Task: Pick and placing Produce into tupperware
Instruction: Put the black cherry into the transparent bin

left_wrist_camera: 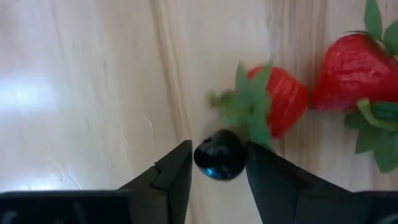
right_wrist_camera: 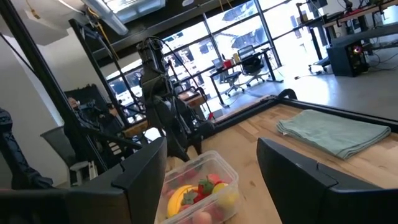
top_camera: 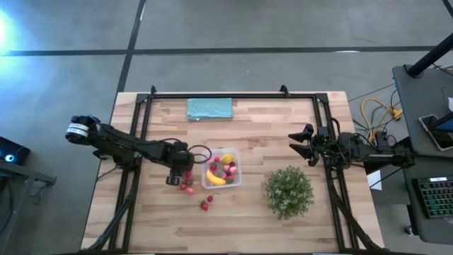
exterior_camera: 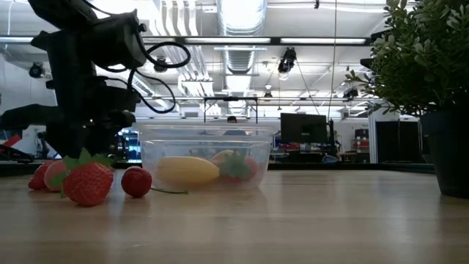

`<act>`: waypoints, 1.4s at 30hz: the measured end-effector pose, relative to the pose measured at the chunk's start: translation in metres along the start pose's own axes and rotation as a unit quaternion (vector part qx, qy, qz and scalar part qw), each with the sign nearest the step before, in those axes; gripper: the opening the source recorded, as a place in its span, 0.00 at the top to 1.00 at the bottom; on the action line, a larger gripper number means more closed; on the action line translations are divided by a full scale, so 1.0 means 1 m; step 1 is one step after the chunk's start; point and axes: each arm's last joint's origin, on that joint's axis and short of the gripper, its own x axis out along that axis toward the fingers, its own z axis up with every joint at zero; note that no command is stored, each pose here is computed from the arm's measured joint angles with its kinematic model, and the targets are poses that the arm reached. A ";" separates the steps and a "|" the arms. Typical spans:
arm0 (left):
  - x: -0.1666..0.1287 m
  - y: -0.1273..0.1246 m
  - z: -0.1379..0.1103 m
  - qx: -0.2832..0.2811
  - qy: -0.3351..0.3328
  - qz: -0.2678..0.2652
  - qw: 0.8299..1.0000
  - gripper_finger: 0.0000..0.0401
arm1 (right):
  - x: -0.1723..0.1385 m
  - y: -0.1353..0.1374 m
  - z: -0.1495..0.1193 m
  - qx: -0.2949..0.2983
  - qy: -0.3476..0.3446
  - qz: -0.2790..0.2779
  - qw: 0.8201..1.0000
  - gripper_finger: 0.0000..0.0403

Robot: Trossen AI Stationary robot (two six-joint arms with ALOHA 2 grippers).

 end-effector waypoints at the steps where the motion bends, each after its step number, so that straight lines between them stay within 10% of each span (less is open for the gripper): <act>1: -0.001 0.000 0.000 0.000 -0.002 0.000 1.000 0.68 | 0.000 0.000 0.000 0.000 0.000 0.000 1.000 0.40; 29: -0.023 0.006 0.000 -0.011 0.009 0.052 0.999 0.80 | 0.000 0.000 0.000 0.000 0.000 0.000 1.000 0.40; 37: -0.081 0.017 0.031 -0.035 -0.111 0.109 0.987 0.79 | 0.000 0.000 0.000 0.000 0.000 0.000 1.000 0.38; 42: -0.102 0.018 0.061 -0.012 -0.234 0.054 0.971 0.79 | 0.000 0.000 0.000 0.000 0.000 0.000 1.000 0.38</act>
